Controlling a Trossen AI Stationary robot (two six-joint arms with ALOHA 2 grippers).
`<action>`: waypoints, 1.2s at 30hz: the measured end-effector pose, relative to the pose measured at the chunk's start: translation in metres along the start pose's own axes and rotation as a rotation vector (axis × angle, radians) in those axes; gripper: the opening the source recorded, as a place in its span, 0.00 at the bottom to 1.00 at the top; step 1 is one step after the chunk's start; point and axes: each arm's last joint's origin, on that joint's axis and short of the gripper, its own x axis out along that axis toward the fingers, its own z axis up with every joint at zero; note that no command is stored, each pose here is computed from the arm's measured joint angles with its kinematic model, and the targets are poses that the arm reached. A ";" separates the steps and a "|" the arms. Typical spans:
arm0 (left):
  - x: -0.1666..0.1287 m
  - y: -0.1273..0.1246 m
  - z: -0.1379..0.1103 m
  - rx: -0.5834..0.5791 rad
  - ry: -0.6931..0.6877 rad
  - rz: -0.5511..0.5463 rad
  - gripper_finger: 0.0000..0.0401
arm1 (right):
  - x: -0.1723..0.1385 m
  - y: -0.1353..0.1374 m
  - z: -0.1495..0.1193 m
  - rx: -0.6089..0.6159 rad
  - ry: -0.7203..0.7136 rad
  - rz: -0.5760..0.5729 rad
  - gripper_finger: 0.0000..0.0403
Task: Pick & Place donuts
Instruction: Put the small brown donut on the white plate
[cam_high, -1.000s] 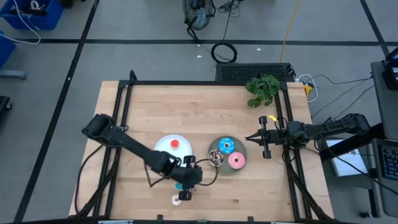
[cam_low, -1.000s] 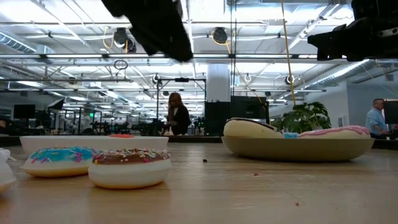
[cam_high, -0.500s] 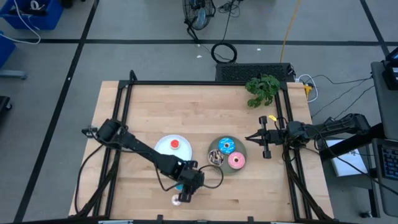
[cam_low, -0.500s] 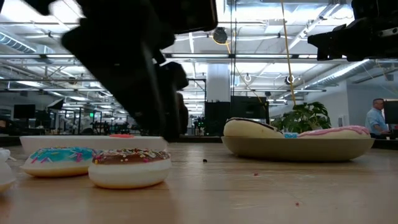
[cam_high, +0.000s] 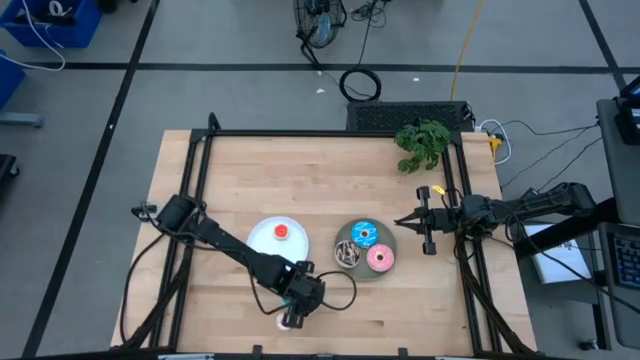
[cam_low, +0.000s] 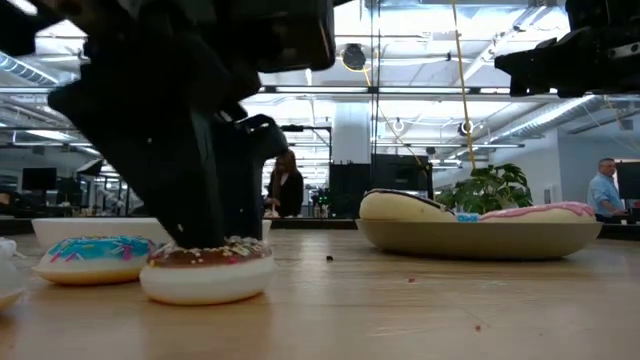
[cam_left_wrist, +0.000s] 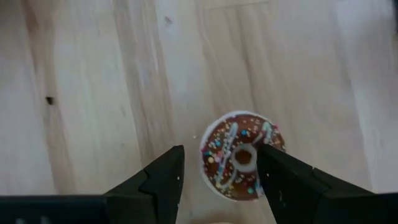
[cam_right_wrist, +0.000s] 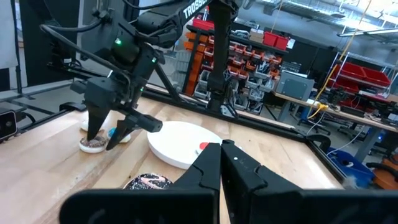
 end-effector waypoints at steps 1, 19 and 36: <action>0.001 0.000 0.000 0.002 0.000 0.010 0.50 | 0.000 0.000 0.000 0.000 0.002 0.001 0.00; 0.015 0.001 -0.002 0.004 0.014 -0.019 0.49 | 0.000 0.000 0.000 0.000 0.001 0.000 0.00; 0.002 0.004 0.001 0.090 0.044 -0.036 0.05 | 0.000 0.000 0.000 0.000 0.004 0.001 0.00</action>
